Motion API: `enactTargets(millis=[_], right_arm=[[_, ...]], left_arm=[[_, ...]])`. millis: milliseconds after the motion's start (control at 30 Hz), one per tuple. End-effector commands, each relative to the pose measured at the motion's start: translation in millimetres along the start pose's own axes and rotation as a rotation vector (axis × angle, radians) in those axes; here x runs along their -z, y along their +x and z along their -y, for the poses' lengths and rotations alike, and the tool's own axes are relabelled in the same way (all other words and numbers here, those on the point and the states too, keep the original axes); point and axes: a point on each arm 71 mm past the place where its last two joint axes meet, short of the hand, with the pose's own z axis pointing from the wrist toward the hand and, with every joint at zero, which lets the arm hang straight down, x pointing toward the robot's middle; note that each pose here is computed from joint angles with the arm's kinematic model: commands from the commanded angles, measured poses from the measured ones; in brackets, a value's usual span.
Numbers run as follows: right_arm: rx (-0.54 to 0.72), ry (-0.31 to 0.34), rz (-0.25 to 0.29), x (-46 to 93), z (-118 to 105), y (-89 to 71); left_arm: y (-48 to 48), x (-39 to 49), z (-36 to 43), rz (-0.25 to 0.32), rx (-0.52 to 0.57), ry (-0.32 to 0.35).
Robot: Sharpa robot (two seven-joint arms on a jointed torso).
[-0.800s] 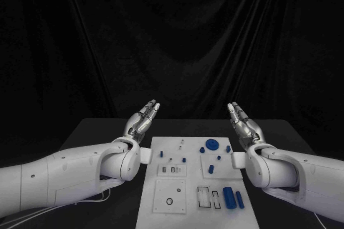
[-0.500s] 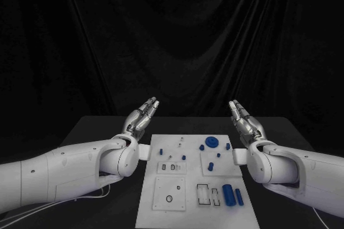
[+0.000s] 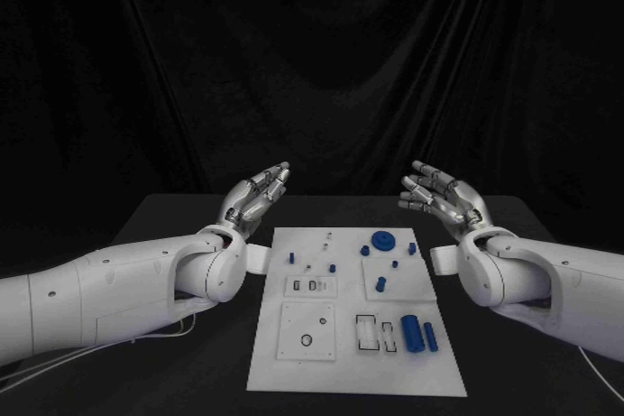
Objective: Assemble the parts on the task board
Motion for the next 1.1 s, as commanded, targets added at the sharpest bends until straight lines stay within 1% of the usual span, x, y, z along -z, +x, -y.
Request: enactTargets(millis=[33,133,233,300,367,400,467,533,567,667,833,1100], right_arm=[[0.219,-0.107,-0.170,-7.2,-20,5.8],[0.383,-0.164,-0.235,-13.8,-40,4.7],[0.595,-0.224,-0.297,-21.2,-63,3.6],[0.748,-0.260,-0.343,-25.1,-76,4.4],[0.964,-0.312,-0.403,-29.0,-87,6.6],[1.075,-0.345,-0.431,-30.7,-91,8.4],[1.251,-0.399,-0.469,-33.9,-96,12.6],[1.392,-0.431,-0.501,-37.7,-98,18.4],[1.440,-0.439,-0.511,-40.2,-99,21.3],[1.526,-0.449,-0.529,-48.4,-98,29.2],[1.574,-0.443,-0.552,-56.4,-86,39.7],[1.594,-0.388,-0.575,-58.4,-65,48.2]], left_arm=[[1.2,0.9,15.5,-0.044,-0.038,0.145],[-0.8,2.2,20.3,-0.047,-0.042,0.148],[-1.4,3.7,25.7,-0.051,-0.041,0.149],[-1.1,5.0,29.1,-0.055,-0.039,0.148],[-0.3,6.5,33.9,-0.061,-0.036,0.148],[0.2,7.1,36.8,-0.064,-0.034,0.149],[0.5,8.8,41.9,-0.069,-0.031,0.151],[0.4,11.4,46.7,-0.073,-0.027,0.154],[0.2,12.6,48.6,-0.076,-0.024,0.156],[-0.8,14.7,51.9,-0.083,-0.018,0.158],[-4.8,16.0,53.9,-0.087,-0.012,0.158],[-11.9,18.1,55.4,-0.085,-0.010,0.160]])
